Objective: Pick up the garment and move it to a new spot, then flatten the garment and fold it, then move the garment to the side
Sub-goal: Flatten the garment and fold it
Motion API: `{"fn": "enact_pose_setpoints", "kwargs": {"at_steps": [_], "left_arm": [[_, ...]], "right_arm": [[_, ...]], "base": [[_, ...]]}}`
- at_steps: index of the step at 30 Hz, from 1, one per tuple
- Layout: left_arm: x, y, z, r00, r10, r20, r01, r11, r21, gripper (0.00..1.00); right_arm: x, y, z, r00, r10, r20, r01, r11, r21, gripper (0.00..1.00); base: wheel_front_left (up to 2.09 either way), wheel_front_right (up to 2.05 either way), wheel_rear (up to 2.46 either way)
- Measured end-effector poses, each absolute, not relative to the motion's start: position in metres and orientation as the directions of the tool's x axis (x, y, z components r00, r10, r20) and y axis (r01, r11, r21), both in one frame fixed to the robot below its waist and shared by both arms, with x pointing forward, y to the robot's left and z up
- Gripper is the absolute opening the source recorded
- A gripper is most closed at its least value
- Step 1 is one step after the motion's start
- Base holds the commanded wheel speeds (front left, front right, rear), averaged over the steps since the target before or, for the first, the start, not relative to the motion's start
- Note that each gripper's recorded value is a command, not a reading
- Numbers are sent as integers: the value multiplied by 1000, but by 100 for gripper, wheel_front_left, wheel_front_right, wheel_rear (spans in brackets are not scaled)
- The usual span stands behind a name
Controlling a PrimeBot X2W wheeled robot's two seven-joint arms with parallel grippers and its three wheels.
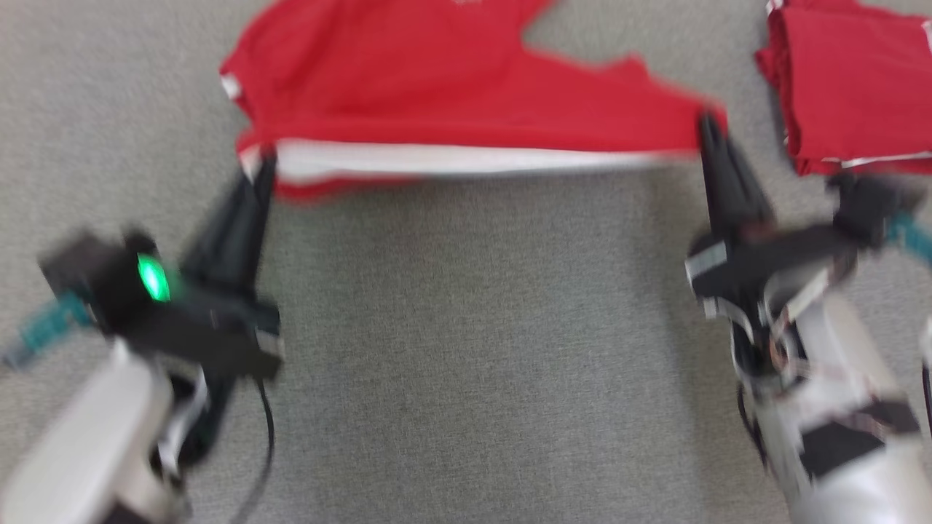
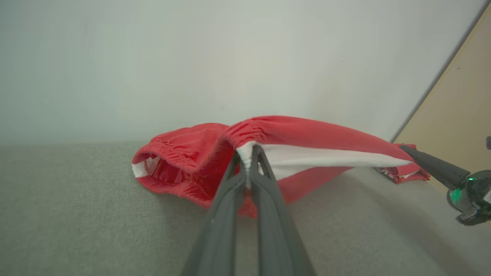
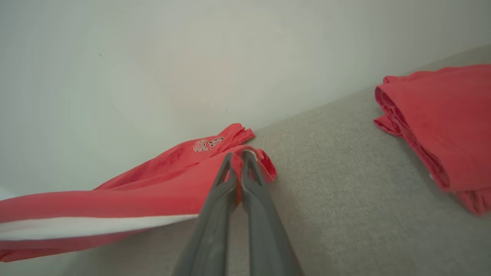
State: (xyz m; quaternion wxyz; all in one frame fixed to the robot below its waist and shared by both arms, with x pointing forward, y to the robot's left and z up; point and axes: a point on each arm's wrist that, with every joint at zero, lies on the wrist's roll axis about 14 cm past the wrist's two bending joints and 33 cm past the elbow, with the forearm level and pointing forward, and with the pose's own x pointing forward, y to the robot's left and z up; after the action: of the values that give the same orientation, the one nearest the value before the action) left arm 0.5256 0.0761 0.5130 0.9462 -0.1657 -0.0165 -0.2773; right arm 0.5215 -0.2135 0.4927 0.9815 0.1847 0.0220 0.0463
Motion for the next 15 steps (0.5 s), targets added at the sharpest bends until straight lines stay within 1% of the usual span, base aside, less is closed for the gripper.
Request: {"fn": "enact_pose_setpoints", "kwargs": {"at_steps": [3,6,9,11,15], "left_arm": [[496,78,490,851,-523,58,510,794,-331,0],[475,86,475,870,-493,12,462,805,-373,0],[448,83,456,856,-515,-46,468,809,-355,0],[432,81,448,857,-510,-70,447,805,-389,0],[403,79,433,848,-516,-123,436,811,-390,0]], "right_arm": [[490,-218,479,993,85,-77,-50,924,379,0],[461,-219,469,990,71,-123,-17,918,396,0],[434,-228,460,985,35,-167,35,917,398,0],[414,-232,452,979,14,-202,70,914,400,0],[378,-229,439,964,-5,-266,122,897,424,0]], "base": [[0,0,0],[0,0,0],[0,0,0],[0,0,0],[0,0,0]]}}
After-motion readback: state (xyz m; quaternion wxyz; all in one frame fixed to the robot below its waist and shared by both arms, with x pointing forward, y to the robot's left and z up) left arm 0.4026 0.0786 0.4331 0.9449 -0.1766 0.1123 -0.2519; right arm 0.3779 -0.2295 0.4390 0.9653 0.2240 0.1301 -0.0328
